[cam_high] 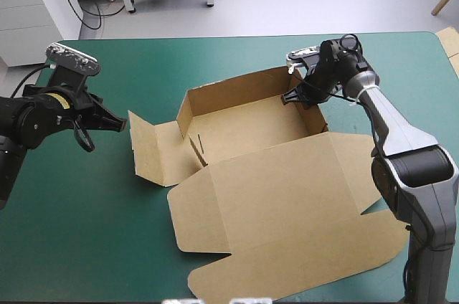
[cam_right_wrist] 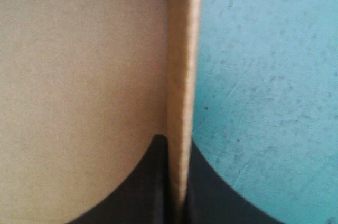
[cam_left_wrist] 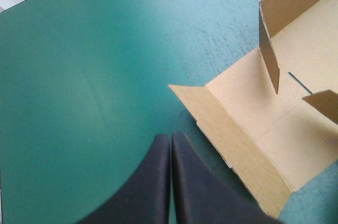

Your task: Fold the box

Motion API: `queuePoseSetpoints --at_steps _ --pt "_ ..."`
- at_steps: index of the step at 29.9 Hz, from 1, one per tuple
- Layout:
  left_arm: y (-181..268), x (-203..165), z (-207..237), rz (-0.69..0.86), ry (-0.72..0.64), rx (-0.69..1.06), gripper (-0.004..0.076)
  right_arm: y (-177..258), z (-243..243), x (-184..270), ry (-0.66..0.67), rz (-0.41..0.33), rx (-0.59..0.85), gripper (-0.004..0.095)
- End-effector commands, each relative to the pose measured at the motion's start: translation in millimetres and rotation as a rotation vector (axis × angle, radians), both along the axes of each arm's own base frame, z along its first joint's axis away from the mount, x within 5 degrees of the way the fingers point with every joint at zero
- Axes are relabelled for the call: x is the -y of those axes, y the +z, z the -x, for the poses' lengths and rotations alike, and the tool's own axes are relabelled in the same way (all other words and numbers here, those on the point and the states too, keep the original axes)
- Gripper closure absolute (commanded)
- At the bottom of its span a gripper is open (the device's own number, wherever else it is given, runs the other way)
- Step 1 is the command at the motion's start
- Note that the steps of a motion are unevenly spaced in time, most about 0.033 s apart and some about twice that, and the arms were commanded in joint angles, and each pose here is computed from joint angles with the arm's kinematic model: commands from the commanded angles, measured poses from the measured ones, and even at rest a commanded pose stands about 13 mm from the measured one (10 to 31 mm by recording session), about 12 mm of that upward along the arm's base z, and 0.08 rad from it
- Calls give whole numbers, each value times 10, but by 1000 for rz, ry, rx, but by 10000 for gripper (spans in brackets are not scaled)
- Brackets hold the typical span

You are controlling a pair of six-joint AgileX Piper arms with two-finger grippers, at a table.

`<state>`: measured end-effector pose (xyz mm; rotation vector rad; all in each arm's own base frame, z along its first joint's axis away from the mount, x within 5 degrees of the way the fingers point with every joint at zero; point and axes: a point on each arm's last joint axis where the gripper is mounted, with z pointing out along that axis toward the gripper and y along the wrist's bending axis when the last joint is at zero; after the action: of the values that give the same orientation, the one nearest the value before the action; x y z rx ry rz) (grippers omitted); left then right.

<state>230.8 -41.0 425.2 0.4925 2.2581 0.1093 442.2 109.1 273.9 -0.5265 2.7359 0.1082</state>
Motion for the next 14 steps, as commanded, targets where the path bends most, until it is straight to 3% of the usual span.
queuePoseSetpoints --at_steps 1,8,12,14 --pt "172 -15 57 26 5 98 732 538 143 125 11 0 131 929" --pt "170 -15 59 30 9 93 732 1078 364 552 -24 -53 254 929" --pt "155 -22 69 41 27 72 732 1415 550 865 -60 -175 336 930" --pt "153 -22 71 41 28 69 732 1540 635 1008 -76 -197 375 930"
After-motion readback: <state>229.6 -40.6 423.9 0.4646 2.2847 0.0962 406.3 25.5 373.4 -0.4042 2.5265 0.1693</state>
